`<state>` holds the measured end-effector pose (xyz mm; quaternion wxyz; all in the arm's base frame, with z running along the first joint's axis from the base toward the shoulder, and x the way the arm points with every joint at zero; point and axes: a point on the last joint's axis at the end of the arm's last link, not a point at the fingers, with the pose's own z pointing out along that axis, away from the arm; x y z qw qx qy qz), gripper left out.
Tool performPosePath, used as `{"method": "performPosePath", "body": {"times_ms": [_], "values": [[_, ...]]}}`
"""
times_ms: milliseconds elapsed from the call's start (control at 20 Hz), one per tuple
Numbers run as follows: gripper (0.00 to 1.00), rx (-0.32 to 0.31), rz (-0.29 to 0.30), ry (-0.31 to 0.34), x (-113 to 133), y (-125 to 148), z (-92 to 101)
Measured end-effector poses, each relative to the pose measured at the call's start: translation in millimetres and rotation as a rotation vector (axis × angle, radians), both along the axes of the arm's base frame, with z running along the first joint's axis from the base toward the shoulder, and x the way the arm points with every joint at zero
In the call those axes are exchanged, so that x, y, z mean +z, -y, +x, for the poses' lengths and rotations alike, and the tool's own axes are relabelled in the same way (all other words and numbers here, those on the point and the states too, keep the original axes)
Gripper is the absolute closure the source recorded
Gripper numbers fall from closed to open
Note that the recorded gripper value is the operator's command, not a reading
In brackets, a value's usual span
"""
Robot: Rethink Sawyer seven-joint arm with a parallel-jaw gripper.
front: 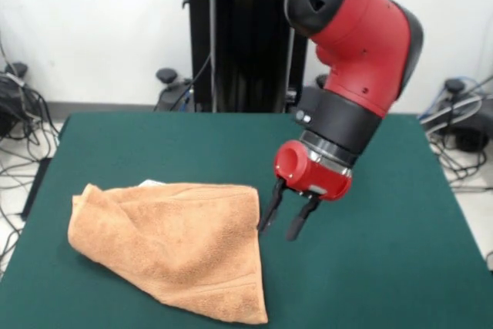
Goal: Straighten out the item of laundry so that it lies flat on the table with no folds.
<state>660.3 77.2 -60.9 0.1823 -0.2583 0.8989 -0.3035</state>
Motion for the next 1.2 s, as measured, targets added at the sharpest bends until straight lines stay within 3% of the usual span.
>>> {"method": "performPosePath", "body": {"times_ms": [100,550,800,1200], "values": [[0.00,0.001,-0.057,-0.002,-5,12,-1.0],[0.00,-0.003,-0.157,-0.028,2,44,-16.3],[0.00,-0.015,-0.171,-0.033,15,43,-26.0],[0.00,-0.045,-0.191,-0.064,37,19,-37.3]]}}
